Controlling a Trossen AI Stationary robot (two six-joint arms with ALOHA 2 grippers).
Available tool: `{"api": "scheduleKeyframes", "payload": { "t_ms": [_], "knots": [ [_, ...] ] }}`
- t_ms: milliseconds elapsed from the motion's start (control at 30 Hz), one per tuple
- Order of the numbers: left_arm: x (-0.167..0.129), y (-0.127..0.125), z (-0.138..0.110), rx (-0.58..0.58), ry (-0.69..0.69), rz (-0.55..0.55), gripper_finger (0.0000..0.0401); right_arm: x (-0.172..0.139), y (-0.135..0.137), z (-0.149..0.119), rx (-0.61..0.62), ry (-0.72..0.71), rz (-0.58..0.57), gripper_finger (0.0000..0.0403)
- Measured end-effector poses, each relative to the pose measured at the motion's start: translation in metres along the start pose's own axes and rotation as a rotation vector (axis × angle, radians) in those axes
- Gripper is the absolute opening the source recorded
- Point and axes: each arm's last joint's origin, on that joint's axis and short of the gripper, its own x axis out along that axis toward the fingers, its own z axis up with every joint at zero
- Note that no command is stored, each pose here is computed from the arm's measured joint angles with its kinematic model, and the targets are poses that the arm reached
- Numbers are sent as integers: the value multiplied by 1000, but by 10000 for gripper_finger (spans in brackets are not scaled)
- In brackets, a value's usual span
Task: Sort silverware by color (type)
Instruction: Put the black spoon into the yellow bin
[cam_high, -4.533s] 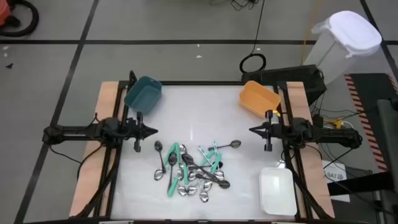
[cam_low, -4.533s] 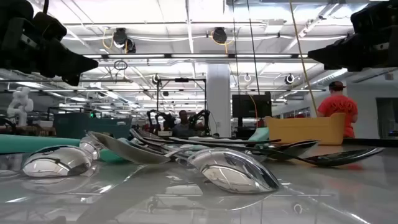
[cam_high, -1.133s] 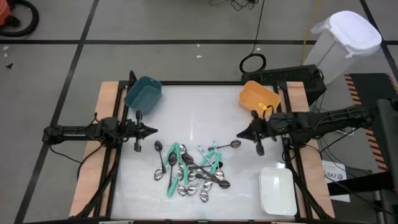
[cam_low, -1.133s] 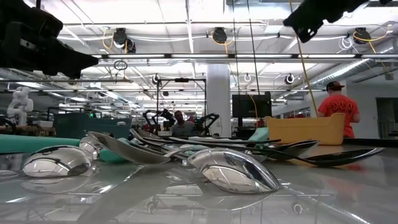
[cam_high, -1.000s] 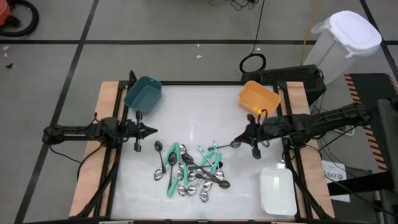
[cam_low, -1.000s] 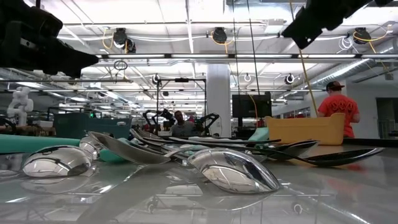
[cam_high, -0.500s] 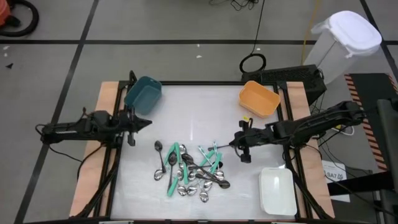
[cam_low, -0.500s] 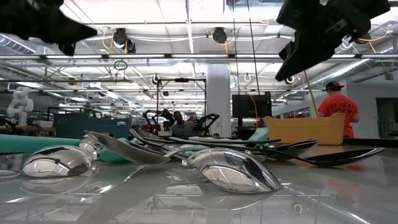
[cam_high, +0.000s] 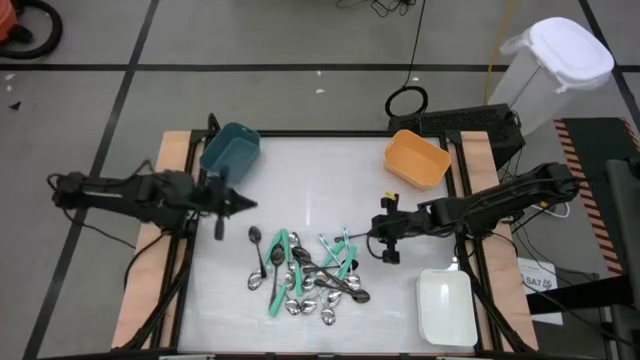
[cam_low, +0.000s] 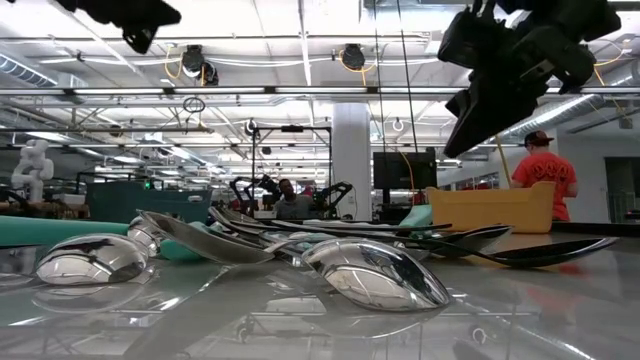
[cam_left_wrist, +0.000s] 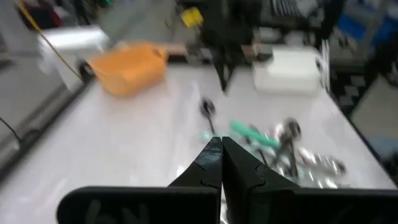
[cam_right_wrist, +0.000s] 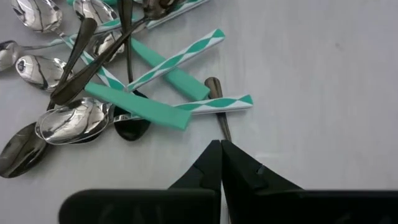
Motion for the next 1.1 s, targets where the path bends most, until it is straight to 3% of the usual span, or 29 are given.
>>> {"api": "scheduleKeyframes", "payload": {
  "t_ms": [100,500,833,1100],
  "knots": [
    [18,-11,-6,-6,77,-7,3,0,0,-1,20,8,0,0],
    [65,-56,-21,138,127,-13,3,0,0,-1,36,15,-3,0],
    [96,-67,-27,197,83,-9,3,2,7,-2,24,11,13,0],
    [125,-67,-33,204,41,-54,3,22,18,-7,-70,41,30,7]
  ]
}}
